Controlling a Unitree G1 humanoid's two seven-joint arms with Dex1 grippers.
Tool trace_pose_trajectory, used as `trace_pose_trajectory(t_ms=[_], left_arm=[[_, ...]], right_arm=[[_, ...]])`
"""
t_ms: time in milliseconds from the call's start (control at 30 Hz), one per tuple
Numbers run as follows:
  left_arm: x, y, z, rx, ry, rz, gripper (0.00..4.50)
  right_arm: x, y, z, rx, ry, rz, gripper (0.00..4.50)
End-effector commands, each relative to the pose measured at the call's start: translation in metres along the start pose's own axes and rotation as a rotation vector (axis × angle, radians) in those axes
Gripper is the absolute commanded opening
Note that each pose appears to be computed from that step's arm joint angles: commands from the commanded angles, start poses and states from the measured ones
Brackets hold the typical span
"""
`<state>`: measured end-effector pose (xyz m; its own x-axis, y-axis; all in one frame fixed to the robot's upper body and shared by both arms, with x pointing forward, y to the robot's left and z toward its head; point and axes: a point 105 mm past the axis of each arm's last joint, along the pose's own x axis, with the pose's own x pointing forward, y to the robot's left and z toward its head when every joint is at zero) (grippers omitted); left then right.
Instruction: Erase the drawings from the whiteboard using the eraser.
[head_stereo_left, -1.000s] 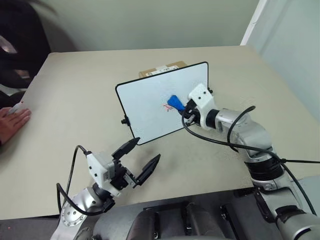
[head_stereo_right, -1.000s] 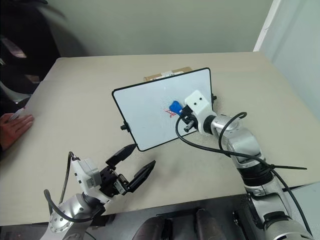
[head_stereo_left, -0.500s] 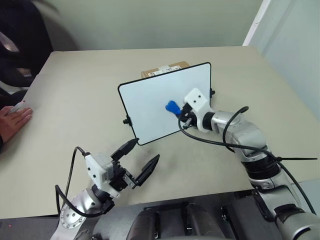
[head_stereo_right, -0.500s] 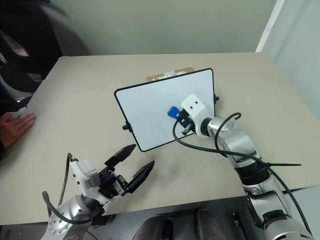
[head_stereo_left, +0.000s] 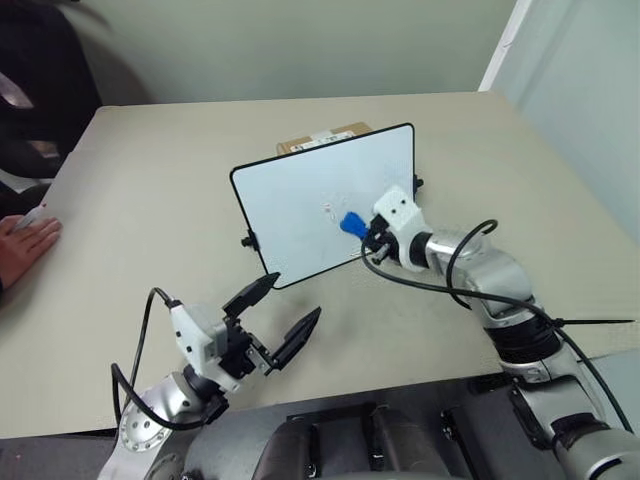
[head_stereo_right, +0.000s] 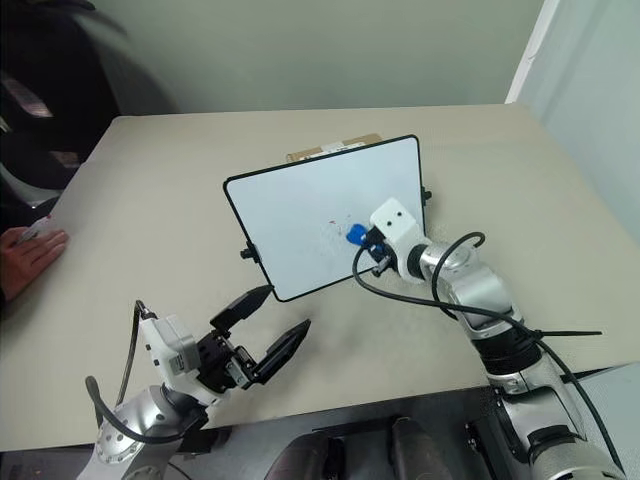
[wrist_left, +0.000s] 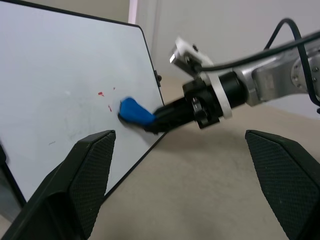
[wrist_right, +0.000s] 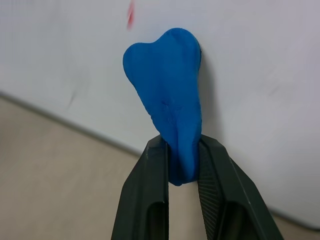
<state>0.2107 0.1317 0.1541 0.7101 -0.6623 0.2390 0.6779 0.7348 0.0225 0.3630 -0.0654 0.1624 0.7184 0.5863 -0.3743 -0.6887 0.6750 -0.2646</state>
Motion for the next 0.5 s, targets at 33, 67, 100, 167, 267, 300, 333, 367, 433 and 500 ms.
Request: trace_pose_trajectory(t_ms=[33,67,100,167,267,300,333,367,433,500], left_arm=[[0.001,-0.003,0.005,0.005,-0.018,-0.016,4.50],[0.002,-0.003,0.005,0.005,-0.018,-0.016,4.50],[0.002,-0.003,0.005,0.006,-0.018,-0.016,4.50],[0.002,-0.003,0.005,0.007,-0.018,-0.014,4.50],[0.002,-0.003,0.005,0.009,-0.018,-0.012,4.50],[0.002,-0.003,0.005,0.009,-0.018,-0.011,4.50],[0.002,-0.003,0.005,0.009,-0.019,-0.010,4.50],[0.002,-0.003,0.005,0.008,-0.019,-0.010,4.50],[0.002,-0.004,0.005,0.007,-0.020,-0.010,4.50],[0.001,-0.006,0.006,0.007,-0.021,-0.010,4.50]], right_arm=[[-0.011,-0.008,0.039,-0.049,-0.143,-0.048,0.55],[-0.011,-0.008,0.044,-0.052,-0.160,-0.047,0.55],[-0.012,-0.008,0.048,-0.053,-0.171,-0.047,0.55],[-0.010,-0.008,0.052,-0.048,-0.181,-0.052,0.55],[-0.006,-0.007,0.048,-0.040,-0.163,-0.051,0.55],[-0.002,-0.004,0.040,-0.023,-0.133,-0.036,0.55],[0.001,-0.002,0.030,-0.007,-0.100,-0.017,0.55],[0.004,0.002,0.018,-0.010,-0.056,-0.002,0.55],[0.008,0.007,-0.004,-0.015,0.018,0.020,0.55],[0.008,0.014,-0.016,-0.020,0.055,0.045,0.55]])
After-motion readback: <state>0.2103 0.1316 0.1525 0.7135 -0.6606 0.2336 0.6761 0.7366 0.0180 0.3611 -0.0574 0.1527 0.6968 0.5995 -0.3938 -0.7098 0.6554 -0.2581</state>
